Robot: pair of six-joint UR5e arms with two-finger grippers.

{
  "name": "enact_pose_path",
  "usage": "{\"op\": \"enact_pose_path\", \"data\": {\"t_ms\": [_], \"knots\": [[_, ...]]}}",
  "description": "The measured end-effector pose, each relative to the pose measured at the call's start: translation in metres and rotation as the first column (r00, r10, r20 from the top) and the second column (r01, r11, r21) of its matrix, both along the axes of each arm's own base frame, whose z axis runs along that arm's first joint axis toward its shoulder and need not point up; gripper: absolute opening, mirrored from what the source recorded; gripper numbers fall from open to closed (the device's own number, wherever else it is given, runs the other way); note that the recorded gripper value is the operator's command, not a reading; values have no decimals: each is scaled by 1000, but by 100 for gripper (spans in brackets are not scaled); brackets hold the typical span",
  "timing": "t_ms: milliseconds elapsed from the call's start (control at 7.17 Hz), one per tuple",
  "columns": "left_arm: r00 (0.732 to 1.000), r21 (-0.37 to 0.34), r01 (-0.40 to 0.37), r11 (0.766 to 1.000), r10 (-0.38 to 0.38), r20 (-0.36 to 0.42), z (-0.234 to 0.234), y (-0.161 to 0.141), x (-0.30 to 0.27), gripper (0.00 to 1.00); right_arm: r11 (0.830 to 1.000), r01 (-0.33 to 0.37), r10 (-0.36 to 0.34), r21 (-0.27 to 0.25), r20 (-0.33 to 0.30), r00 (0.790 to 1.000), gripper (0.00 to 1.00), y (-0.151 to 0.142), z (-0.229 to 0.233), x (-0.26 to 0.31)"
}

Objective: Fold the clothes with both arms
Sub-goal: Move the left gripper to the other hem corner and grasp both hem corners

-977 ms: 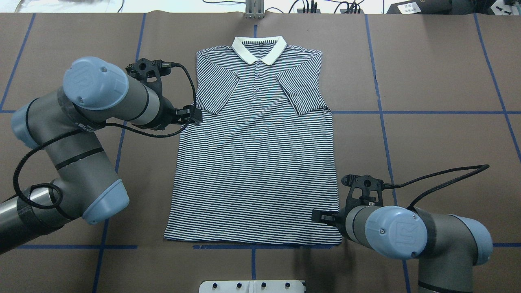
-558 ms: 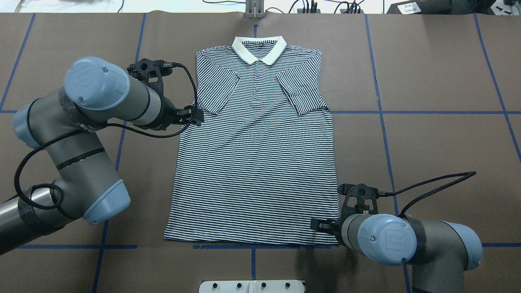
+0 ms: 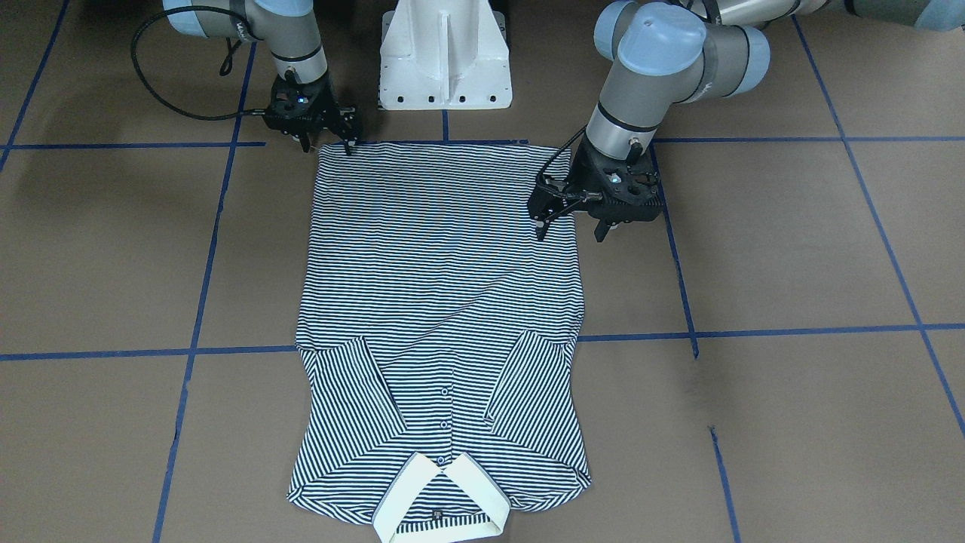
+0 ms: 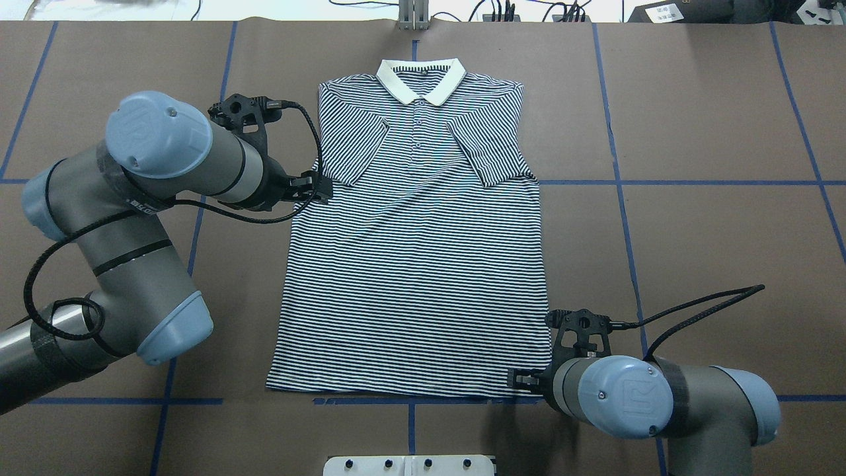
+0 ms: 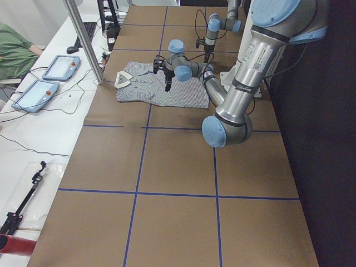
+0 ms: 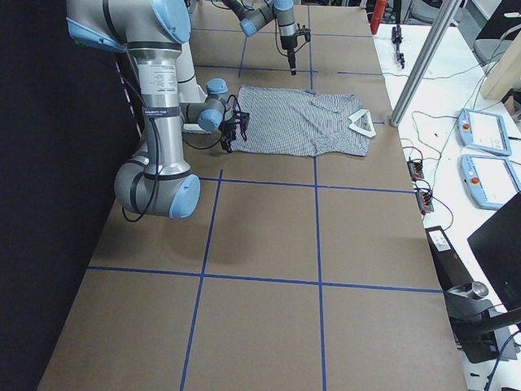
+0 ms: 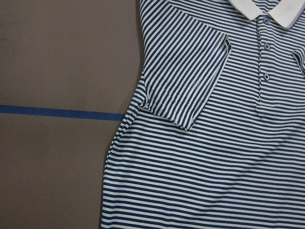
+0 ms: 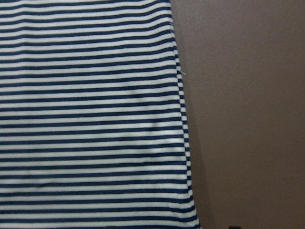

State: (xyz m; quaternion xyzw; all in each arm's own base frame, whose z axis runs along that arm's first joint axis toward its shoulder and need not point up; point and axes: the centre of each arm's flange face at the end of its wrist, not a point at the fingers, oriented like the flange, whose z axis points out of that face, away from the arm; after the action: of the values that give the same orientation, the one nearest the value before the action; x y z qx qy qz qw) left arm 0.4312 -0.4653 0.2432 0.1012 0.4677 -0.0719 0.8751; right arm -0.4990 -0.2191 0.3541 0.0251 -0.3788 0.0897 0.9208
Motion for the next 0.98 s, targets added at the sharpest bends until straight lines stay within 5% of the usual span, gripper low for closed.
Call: {"op": "enact_pose_path", "data": {"t_ms": [279,419,558,977], "knots": [[1000,-1,-1,1000,1,2,1,0,1,100,1000,9,-9,-8,-8,1000,75,1,3,0],[1000,0,0,1000,0,2,1,0,0,100,1000,12,-12,-10,-11,1000,51,1,4,0],[1000,1,0,1000,0,0,0,0,0,100,1000,14,-14,-11,-13,1000,6,1,5,-1],[1000,3,1,1000,-1,-3,-2,0,0,100,1000,14,-15,-10,-13,1000,0,1,6,-1]]}}
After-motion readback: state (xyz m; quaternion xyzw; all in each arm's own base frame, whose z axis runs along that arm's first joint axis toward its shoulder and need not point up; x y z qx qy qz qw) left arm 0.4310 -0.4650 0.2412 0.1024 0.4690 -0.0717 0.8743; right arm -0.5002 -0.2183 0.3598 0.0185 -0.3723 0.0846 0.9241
